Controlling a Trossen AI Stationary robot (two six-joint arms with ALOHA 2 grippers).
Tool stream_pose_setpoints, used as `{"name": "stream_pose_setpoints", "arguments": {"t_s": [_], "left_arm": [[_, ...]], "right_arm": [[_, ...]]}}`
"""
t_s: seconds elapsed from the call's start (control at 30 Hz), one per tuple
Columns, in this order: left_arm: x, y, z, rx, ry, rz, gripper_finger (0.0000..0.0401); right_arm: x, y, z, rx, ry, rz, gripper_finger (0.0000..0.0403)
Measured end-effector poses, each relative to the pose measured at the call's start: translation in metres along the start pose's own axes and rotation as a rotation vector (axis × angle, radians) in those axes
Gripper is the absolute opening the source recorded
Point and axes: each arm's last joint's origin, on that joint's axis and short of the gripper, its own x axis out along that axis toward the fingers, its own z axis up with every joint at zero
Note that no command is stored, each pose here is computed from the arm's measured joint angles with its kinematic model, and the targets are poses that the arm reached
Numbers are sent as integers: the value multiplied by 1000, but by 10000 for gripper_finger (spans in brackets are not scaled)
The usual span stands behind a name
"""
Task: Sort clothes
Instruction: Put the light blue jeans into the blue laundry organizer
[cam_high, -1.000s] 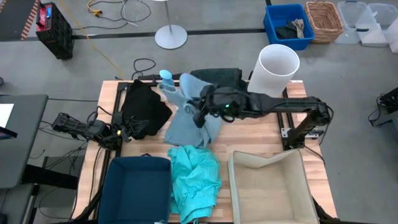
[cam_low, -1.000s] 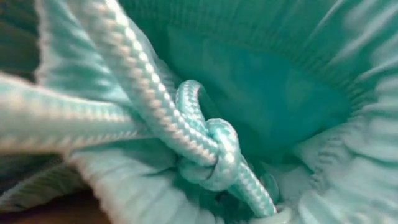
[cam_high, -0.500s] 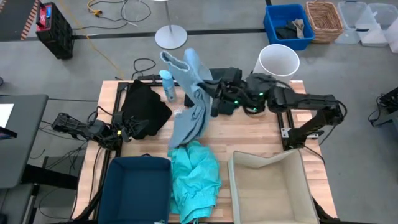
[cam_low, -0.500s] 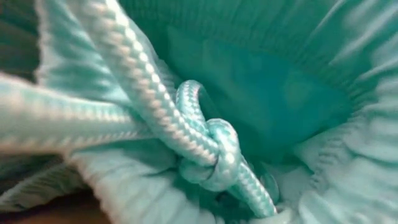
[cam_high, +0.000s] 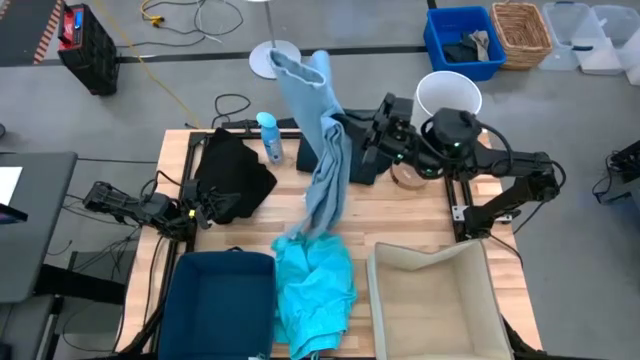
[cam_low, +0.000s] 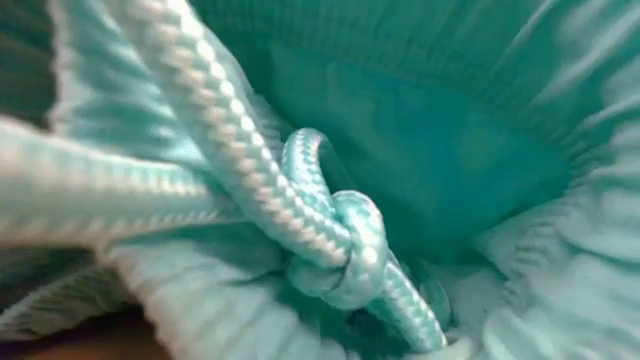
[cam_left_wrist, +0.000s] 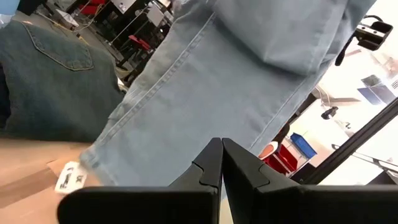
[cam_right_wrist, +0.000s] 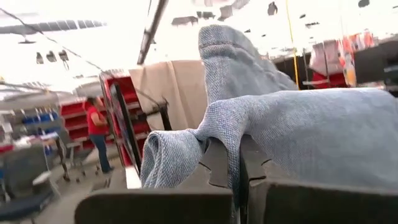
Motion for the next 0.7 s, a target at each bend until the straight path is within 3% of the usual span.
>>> {"name": "stream_pose_setpoints", "arguments": {"t_s": [0.37, 0.7], "left_arm": [[0, 0, 0, 0, 0, 0, 6], [0, 0, 0, 0, 0, 0, 6]], "right_arm": [[-4, 8, 15, 36, -149, 40, 0], [-40, 18, 49, 38, -242, 120, 0]]}}
